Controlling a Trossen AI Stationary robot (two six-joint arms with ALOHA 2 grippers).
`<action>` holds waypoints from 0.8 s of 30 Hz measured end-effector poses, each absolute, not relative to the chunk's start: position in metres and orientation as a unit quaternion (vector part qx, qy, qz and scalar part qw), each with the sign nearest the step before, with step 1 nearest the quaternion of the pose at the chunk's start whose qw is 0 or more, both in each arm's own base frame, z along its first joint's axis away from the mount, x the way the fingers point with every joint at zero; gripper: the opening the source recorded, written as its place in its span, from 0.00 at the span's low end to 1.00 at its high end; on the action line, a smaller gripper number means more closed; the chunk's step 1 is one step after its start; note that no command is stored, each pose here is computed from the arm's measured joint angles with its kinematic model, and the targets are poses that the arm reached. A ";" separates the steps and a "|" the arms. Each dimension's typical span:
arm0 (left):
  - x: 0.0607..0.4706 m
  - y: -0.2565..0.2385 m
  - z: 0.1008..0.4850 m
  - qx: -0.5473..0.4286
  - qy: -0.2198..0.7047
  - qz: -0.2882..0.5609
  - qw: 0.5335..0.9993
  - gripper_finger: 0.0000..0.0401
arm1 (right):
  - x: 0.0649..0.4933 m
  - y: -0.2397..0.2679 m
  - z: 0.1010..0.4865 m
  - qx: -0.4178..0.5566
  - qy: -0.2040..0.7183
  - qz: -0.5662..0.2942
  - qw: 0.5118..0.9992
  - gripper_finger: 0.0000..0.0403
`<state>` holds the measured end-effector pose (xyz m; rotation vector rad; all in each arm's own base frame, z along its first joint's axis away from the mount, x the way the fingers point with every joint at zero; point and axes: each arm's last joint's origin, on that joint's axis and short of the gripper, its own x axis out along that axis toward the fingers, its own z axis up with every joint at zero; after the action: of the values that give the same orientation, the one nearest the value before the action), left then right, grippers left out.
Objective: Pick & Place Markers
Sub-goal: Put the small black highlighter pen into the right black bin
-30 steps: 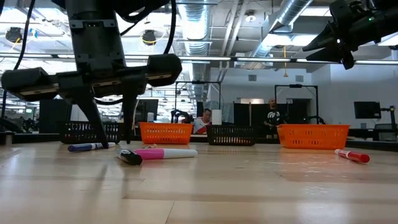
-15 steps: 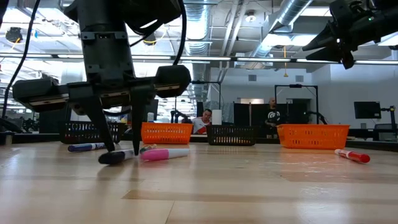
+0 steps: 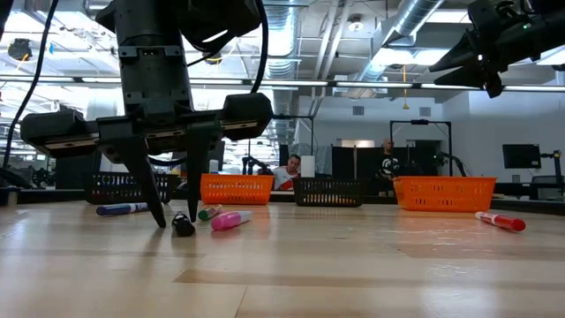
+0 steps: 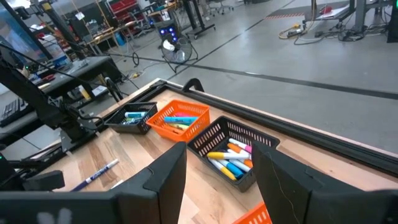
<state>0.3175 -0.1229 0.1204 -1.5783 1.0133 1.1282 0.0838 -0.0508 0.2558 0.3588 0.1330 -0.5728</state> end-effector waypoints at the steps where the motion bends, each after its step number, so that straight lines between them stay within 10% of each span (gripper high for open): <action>1: 0.317 -0.123 0.120 -0.639 0.413 0.460 0.458 0.27 | 0.084 -0.051 0.256 0.176 0.065 -0.281 0.941 0.43; 24: 0.311 -0.121 0.136 -0.645 0.386 0.462 0.470 0.27 | 0.084 -0.051 0.256 0.176 0.065 -0.281 0.941 0.43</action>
<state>0.3112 -0.1210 0.1357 -1.5805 0.9457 1.1325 0.0838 -0.0508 0.2558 0.3589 0.1333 -0.5726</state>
